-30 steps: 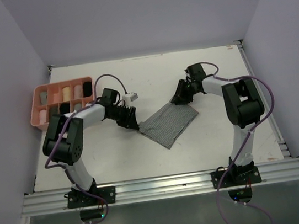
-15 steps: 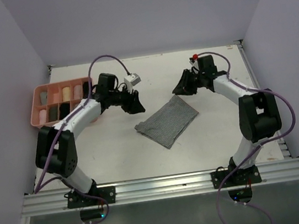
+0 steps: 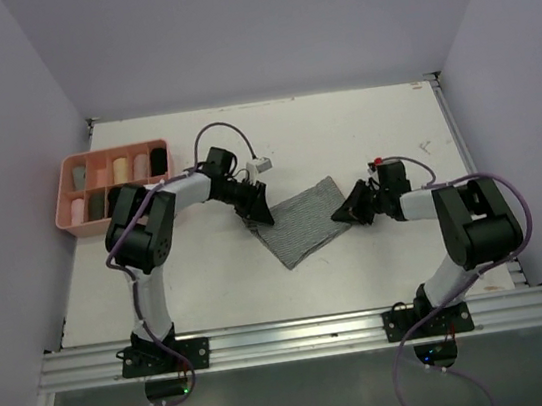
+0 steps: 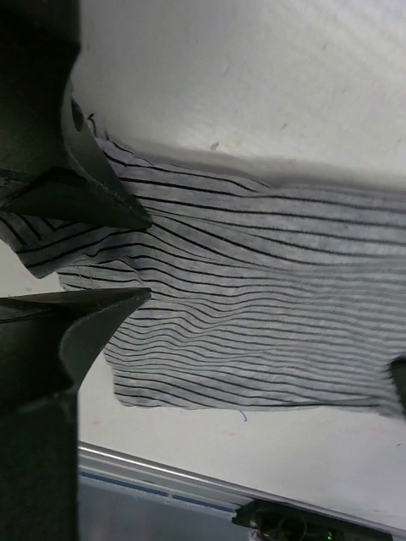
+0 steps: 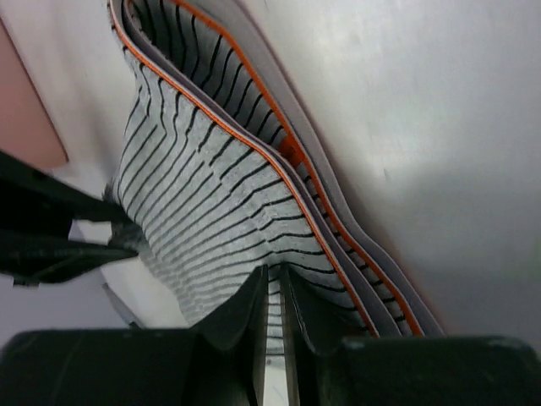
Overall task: Roll the underwear
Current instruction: Fold the underwear
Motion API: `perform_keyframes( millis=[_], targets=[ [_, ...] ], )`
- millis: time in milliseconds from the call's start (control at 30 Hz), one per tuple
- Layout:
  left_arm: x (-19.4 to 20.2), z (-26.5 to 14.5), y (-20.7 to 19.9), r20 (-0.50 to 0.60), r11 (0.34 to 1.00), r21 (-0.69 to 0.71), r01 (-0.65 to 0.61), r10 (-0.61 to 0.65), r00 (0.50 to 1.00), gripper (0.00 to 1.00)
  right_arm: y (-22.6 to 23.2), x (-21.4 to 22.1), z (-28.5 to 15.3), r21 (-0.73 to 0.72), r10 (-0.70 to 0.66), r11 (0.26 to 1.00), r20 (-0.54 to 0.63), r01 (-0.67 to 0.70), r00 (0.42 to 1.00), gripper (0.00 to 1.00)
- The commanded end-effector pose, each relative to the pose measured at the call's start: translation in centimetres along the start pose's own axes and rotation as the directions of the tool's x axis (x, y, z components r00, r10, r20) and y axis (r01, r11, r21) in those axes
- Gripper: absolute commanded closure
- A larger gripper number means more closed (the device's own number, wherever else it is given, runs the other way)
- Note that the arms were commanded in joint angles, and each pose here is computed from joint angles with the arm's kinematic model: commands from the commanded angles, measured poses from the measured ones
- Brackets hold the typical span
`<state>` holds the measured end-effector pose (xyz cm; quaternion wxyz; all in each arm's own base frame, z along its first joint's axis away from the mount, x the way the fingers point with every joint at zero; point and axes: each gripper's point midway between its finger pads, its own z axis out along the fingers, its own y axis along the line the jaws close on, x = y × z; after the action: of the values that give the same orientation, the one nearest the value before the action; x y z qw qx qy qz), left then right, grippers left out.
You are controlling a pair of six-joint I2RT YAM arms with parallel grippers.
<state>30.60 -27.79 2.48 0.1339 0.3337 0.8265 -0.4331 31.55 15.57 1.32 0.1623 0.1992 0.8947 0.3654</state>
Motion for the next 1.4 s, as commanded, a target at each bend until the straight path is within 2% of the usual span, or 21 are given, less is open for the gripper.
perform_keyframes(
  millis=[0,33,100,133,233,267,333,367,400,500,633,700,800,967,1200,1367],
  targets=[
    [0.3,-0.9,3.2,-0.034,0.996,-0.046,-0.07,0.069,0.997,0.61,-1.2,1.8,-0.3,0.008,0.102,0.995,0.087,-0.103,0.991,0.85],
    [-0.1,-1.6,3.6,-0.024,0.995,-0.051,-0.088,0.087,0.996,0.61,-2.0,3.5,-0.7,0.023,0.134,0.99,0.078,-0.136,0.988,0.86],
    [-1.6,-2.9,3.6,-0.011,0.981,-0.063,-0.184,0.184,0.983,0.58,0.2,4.7,-1.8,-0.023,0.11,0.994,0.106,-0.108,0.988,0.85],
    [-2.2,-3.6,3.3,0.007,0.976,-0.048,-0.211,0.211,0.977,0.53,0.9,5.8,-2.1,-0.038,0.138,0.99,0.096,-0.135,0.986,0.81],
    [-4.9,-5.7,1.2,0.052,0.949,-0.018,-0.315,0.315,0.948,0.45,6.8,6.9,-3.8,-0.189,0.058,0.981,0.084,-0.041,0.995,0.75],
    [-5.8,-6.3,0.4,0.065,0.939,-0.007,-0.343,0.343,0.937,0.45,8.1,6.7,-4.4,-0.218,0.034,0.976,0.089,-0.014,0.995,0.71],
    [-7.4,-7.4,-1.1,0.108,0.928,-0.015,-0.372,0.372,0.922,0.45,10.7,5.4,-5.7,-0.244,-0.034,0.968,0.123,0.063,0.992,0.69],
    [-7.5,-7.6,-1.5,0.121,0.942,-0.019,-0.336,0.336,0.934,0.45,11.2,4.8,-5.9,-0.233,-0.066,0.968,0.131,0.096,0.989,0.67],
    [-8.5,-8.2,-2.2,0.157,0.933,-0.036,-0.359,0.36,0.92,0.45,10.4,4.8,-5.2,-0.184,-0.113,0.974,0.111,0.132,0.987,0.67],
    [-8.5,-8.1,-3.5,0.209,0.959,0.007,-0.285,0.277,0.938,0.46,12.4,2.8,-4.4,-0.2,-0.175,0.96,0.127,0.198,0.976,0.69],
    [-7.0,-6.7,-4.0,0.214,0.987,0.105,-0.121,0.096,0.972,0.53,11.7,1.6,-0.3,-0.217,-0.157,0.962,0.046,0.163,0.987,0.71],
    [-5.9,-5.9,-3.2,0.217,0.991,0.108,-0.079,0.054,0.975,0.57,12.1,1.2,0.5,-0.263,-0.159,0.952,0.021,0.159,0.987,0.73],
    [-4.4,-4.7,-2.0,0.218,0.995,0.101,-0.003,-0.019,0.976,0.6,10.3,1.2,2.3,-0.262,-0.141,0.957,-0.036,0.127,0.989,0.74],
    [-0.6,-1.6,2.0,0.138,0.987,0.066,0.15,-0.157,0.978,0.64,4.9,0.1,2.8,-0.198,-0.064,0.979,-0.043,0.054,0.997,0.76],
    [0.7,-0.1,5.4,0.087,0.976,0.03,0.215,-0.217,0.972,0.67,1.6,1.9,3.0,-0.177,-0.016,0.984,-0.083,0.001,0.996,0.77],
    [-1.0,-2.3,2.6,0.102,0.993,0.075,0.09,-0.097,0.99,0.64,4.1,2.6,0.9,-0.27,-0.013,0.963,-0.091,-0.012,0.996,0.75]
  ],
)
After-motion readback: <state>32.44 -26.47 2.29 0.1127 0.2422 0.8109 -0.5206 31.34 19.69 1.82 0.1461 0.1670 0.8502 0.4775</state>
